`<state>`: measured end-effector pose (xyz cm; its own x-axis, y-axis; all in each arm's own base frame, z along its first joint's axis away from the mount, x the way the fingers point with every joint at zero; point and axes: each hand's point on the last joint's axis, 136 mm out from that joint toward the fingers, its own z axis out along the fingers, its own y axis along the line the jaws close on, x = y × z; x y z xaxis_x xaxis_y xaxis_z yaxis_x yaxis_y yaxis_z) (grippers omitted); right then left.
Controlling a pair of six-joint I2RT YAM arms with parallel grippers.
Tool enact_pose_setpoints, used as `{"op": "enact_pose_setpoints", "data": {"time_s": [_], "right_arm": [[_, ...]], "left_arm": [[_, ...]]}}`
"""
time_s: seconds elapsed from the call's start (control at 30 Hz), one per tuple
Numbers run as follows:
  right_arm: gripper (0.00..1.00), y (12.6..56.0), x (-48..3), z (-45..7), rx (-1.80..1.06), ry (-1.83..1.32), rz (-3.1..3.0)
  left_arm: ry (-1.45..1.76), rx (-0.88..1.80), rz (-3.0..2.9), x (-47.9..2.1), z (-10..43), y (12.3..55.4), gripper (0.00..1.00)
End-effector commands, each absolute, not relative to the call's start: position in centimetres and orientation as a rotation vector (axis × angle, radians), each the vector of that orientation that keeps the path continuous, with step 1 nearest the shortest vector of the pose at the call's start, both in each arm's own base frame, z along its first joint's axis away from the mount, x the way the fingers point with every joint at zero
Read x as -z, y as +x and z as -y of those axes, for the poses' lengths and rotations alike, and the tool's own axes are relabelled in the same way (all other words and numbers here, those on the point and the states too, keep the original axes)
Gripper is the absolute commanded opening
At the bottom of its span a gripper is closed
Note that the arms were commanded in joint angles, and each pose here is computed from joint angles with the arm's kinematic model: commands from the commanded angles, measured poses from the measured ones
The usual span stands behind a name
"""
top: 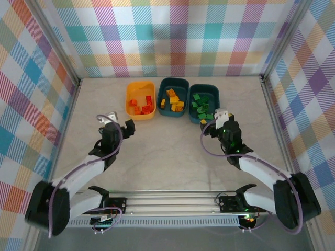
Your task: Sort the legos into containers by color
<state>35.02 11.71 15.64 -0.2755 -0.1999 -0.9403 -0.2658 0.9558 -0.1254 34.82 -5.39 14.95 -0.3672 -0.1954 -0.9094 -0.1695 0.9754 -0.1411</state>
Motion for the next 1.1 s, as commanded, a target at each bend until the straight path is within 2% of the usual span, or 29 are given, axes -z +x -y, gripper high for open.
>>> {"op": "enact_pose_setpoints", "data": {"time_s": [0.0,0.2,0.33,0.43,0.6,0.7,0.8,0.9,0.97,1.07], "right_arm": [[1.00,36.3,-15.3,-12.3,-0.020,-0.462,-1.758],[1.00,38.1,-16.0,-9.7,0.035,-0.377,-1.760],[1.00,37.9,-13.6,-7.3,0.019,-0.310,-1.850],[1.00,37.1,-11.6,-7.3,-0.078,-0.329,-1.859],[1.00,37.7,-11.2,-4.5,-0.028,-0.178,-1.831],[1.00,38.6,-10.3,-2.7,-0.058,-0.064,-1.811],[1.00,39.5,-9.6,-3.1,-0.081,-0.080,-1.894],[1.00,39.8,-9.2,-1.9,-0.092,-0.012,-1.935],[1.00,39.8,-9.2,-1.8,-0.095,-0.010,-1.940],[1.00,39.8,-9.2,-1.9,-0.101,-0.010,-1.943]], "left_arm": [[-0.215,-0.207,-1.810,-16.7,3.4,37.0,1.00],[-0.145,-0.202,-1.885,-15.2,2.7,39.8,1.00],[-0.142,-0.096,-1.922,-14.8,2.4,40.5,1.00],[-0.149,-0.076,-1.932,-14.6,2.1,40.5,1.00],[-0.059,-0.084,-1.942,-14.3,2.5,39.9,1.00],[-0.112,-0.130,-1.947,-11.2,1.1,38.3,1.00],[-0.110,-0.105,-1.856,-10.0,1.0,37.7,1.00],[-0.110,-0.101,-1.930,-8.5,1.0,39.1,1.00],[-0.113,-0.006,-1.974,-8.0,0.7,39.8,1.00],[-0.115,0.003,-1.987,-7.9,0.7,39.7,1.00]]}}
